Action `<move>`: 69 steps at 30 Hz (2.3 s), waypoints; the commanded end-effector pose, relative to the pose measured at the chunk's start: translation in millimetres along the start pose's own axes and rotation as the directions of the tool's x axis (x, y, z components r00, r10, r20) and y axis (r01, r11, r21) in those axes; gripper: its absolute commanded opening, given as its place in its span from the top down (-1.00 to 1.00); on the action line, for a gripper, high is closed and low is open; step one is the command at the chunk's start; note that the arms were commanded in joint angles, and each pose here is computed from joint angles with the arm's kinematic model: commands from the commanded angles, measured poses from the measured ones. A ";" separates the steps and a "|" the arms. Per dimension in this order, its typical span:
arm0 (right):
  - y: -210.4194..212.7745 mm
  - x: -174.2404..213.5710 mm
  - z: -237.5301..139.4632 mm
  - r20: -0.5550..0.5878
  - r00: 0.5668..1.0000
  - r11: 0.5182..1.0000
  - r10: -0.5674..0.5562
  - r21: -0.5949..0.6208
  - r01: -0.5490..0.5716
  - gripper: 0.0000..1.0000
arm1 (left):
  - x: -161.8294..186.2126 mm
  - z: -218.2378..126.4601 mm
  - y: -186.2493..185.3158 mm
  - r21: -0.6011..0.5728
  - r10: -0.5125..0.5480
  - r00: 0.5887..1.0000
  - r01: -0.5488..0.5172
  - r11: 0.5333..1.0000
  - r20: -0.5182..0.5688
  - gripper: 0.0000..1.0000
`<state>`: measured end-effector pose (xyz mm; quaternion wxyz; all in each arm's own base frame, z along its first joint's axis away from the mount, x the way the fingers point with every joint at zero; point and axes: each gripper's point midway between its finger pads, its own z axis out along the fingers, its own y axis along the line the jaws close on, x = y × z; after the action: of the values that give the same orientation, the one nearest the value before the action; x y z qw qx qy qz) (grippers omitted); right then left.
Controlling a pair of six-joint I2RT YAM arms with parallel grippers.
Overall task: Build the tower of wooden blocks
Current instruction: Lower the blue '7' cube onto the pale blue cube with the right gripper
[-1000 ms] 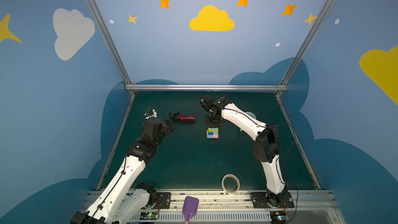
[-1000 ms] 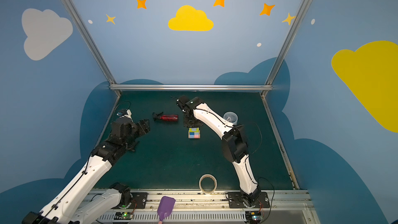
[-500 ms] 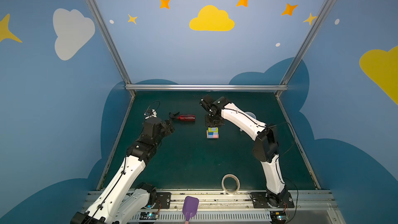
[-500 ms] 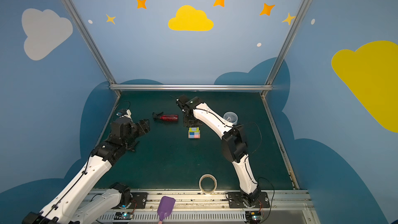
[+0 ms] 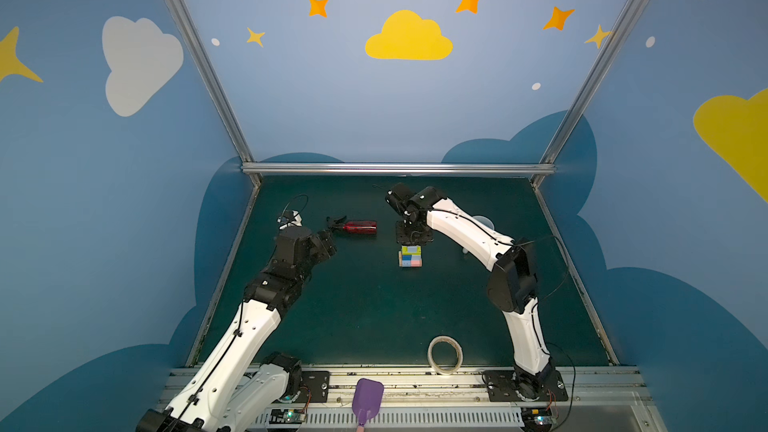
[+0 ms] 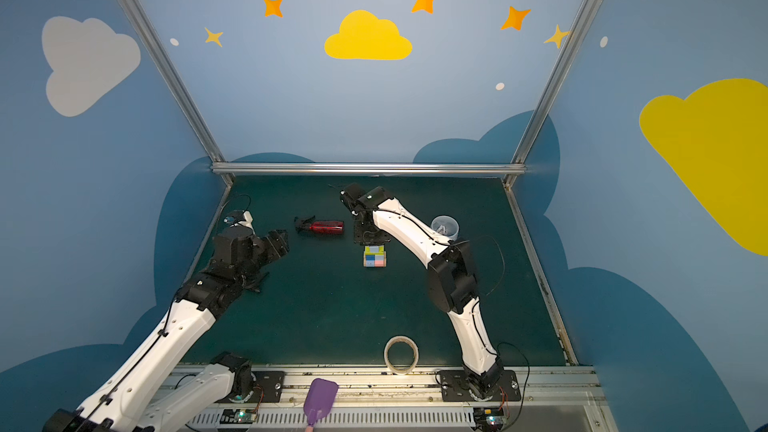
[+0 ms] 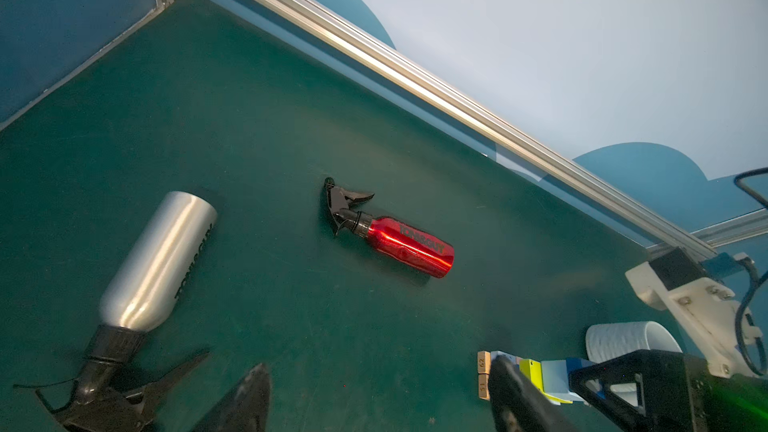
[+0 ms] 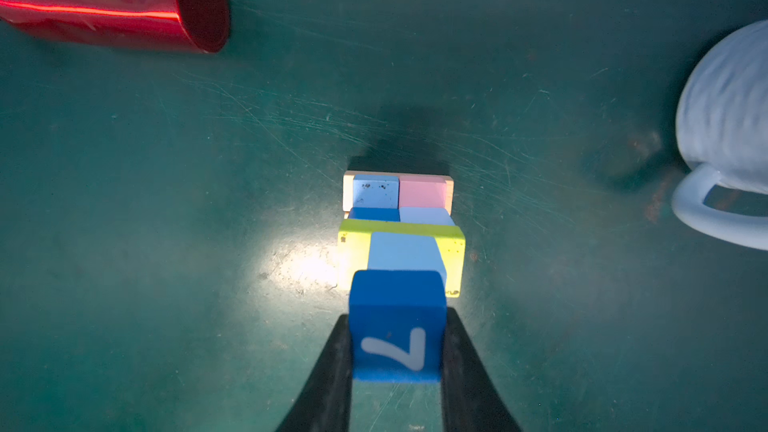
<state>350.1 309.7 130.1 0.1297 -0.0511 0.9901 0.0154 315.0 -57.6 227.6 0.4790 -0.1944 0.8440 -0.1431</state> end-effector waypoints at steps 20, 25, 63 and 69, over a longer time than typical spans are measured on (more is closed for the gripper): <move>-4.2 -4.4 3.5 -0.003 1.000 0.999 0.028 0.015 -0.028 0.21 | -0.8 0.5 0.3 0.008 -0.004 1.000 0.004 1.000 0.004 -0.63; -5.4 -4.4 3.2 -0.002 1.000 0.999 0.030 0.018 -0.030 0.20 | -0.6 0.4 0.3 0.008 -0.007 1.000 0.007 1.000 0.003 -0.63; -10.6 -3.2 4.3 -0.006 0.999 0.999 0.039 0.025 -0.039 0.19 | -0.2 0.5 1.0 0.008 -0.009 1.000 0.009 1.000 0.000 -0.63; -11.1 -3.6 4.5 -0.004 0.999 0.999 0.040 0.025 -0.040 0.19 | -0.1 0.8 0.9 0.009 -0.009 1.000 0.009 1.000 0.000 -0.63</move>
<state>354.3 305.3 125.4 0.1262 -0.0373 0.9912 0.0117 315.1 -58.0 227.3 0.4762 -0.1950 0.8443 -0.1492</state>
